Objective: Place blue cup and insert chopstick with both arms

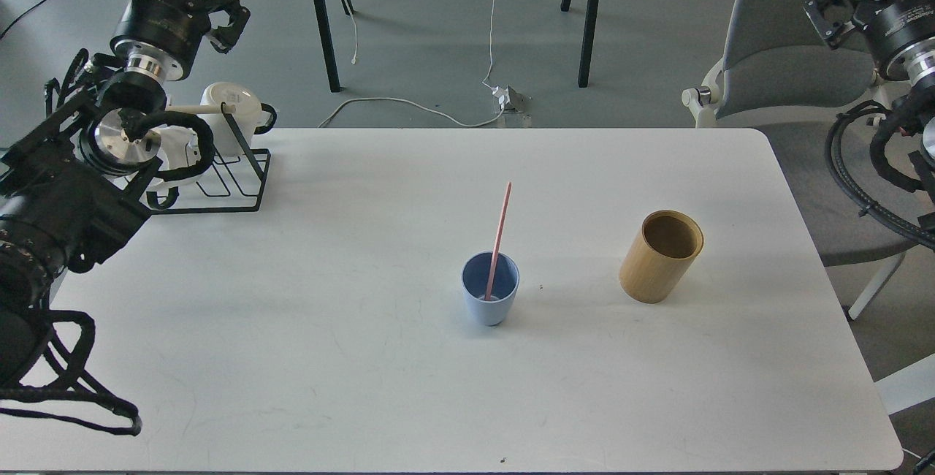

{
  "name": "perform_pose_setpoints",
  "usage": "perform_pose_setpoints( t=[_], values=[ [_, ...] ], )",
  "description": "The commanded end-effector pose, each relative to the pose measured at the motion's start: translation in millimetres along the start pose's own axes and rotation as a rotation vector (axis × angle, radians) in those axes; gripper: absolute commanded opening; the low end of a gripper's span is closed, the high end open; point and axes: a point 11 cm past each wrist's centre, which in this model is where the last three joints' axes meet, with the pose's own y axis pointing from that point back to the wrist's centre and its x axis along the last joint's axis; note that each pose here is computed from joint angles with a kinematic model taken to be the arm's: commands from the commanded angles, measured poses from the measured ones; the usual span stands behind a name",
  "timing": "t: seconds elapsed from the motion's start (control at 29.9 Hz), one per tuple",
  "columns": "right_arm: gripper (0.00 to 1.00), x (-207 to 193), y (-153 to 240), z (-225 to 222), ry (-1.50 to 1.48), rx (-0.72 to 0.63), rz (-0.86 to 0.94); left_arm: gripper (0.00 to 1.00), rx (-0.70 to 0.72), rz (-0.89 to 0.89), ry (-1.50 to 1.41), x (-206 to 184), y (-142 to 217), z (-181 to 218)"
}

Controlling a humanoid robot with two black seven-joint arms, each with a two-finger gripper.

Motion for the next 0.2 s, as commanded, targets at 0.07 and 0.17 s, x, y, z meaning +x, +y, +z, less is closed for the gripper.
perform_pose_setpoints(
  t=[0.07,0.17],
  values=[
    [1.0,-8.8,-1.4,4.3,-0.011,-0.008,-0.064,0.99,-0.002,-0.001,0.006,-0.9,-0.4,-0.9],
    [1.0,-8.1,-1.2,2.9,-0.007,-0.007,-0.062,0.99,0.0,-0.004,0.012,-3.1,-1.4,-3.1]
  ],
)
